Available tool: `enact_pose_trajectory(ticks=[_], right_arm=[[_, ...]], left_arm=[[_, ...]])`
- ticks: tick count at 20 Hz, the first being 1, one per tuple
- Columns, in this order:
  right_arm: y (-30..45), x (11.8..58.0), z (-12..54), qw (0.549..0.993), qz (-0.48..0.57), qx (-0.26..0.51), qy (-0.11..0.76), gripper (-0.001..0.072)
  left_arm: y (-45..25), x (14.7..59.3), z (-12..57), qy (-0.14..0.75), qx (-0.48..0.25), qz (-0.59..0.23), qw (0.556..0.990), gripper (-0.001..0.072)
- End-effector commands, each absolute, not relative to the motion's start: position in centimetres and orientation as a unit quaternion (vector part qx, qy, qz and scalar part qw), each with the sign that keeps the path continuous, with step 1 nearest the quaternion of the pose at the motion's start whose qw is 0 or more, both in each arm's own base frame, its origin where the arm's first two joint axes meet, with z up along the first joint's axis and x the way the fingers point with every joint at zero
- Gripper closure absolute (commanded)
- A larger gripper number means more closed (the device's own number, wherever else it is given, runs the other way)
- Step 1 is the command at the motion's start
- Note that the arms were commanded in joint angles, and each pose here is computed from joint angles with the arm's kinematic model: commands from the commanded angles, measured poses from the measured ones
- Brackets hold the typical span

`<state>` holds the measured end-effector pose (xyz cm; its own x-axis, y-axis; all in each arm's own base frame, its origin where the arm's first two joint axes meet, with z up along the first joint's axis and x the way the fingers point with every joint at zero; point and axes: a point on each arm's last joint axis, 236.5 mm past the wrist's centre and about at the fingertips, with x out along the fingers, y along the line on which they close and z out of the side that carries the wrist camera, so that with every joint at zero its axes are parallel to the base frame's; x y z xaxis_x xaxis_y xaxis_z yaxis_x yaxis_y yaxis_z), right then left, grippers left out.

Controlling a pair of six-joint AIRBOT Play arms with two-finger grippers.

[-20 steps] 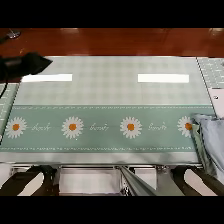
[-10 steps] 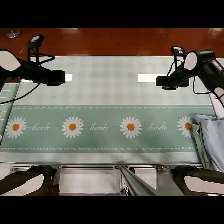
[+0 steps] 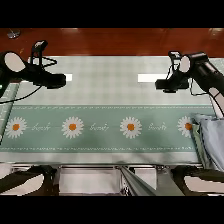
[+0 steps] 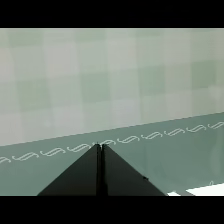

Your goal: Fold the shirts.

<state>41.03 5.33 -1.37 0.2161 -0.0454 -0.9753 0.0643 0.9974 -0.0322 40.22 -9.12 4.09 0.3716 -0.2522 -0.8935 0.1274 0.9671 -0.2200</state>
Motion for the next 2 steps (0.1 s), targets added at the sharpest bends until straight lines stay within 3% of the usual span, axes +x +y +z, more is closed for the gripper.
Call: enact_pose_trajectory(ticks=[1, 2], right_arm=[[5.27, 40.97, -1.45, 0.779, -0.037, 0.006, 0.626, 0.0686], [5.28, 40.98, -1.45, 0.779, -0.036, 0.006, 0.626, 0.0686]], left_arm=[[-9.02, 40.19, 4.01, 0.55, -0.055, -0.114, 0.826, 0.0686], [-9.02, 40.19, 4.01, 0.55, -0.055, -0.114, 0.826, 0.0686]])
